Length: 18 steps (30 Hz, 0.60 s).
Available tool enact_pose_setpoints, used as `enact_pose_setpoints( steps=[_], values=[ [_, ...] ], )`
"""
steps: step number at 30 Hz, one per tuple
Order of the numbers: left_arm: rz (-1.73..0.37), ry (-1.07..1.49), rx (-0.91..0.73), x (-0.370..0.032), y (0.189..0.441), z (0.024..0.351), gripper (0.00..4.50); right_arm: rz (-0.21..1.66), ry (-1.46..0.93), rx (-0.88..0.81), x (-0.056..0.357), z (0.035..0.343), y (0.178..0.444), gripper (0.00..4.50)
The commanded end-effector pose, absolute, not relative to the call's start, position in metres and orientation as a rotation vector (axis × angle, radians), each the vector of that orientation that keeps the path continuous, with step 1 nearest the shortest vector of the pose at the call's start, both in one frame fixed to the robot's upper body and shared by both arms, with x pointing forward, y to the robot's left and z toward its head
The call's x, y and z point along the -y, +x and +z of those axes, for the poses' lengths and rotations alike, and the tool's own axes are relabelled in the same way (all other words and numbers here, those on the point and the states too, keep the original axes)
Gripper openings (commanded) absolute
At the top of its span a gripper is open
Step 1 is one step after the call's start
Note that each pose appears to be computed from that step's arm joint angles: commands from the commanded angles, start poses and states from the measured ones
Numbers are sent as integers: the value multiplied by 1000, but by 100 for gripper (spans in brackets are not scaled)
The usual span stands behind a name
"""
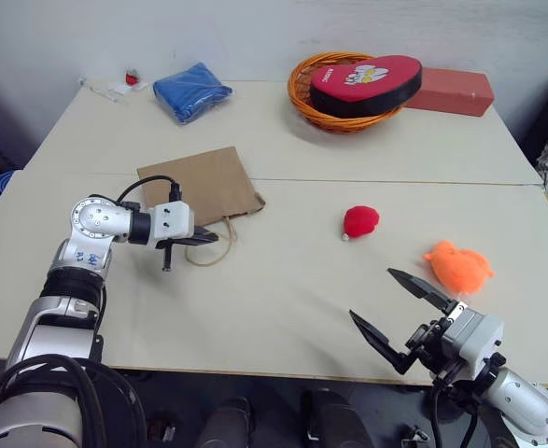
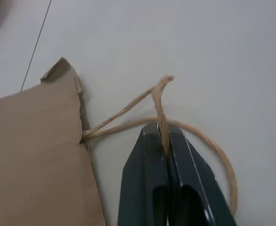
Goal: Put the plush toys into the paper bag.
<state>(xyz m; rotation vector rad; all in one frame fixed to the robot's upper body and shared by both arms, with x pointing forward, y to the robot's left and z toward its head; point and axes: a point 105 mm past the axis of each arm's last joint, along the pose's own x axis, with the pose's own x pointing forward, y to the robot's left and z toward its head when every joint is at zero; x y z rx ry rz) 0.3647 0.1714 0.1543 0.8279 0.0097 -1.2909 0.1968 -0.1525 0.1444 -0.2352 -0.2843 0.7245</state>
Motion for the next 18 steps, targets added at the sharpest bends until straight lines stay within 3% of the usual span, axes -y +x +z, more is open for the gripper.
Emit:
enact_pose_setpoints(
  steps=[1, 5, 8, 13, 18],
  values=[
    [-1431, 613, 204, -140, 350, 208, 5, 699, -151, 313, 154, 152, 199, 450],
    [-1614, 471, 270, -109, 321, 231, 5, 760, -58, 295, 140, 158, 210, 450],
    [-1683, 391, 287, -92, 305, 239, 0, 835, -63, 267, 121, 155, 228, 389],
    [-1723, 343, 268, -81, 292, 241, 0, 896, -133, 200, 90, 147, 271, 225],
    [-1710, 317, 276, -77, 289, 245, 0, 924, -193, 170, 69, 146, 293, 48]
  ],
)
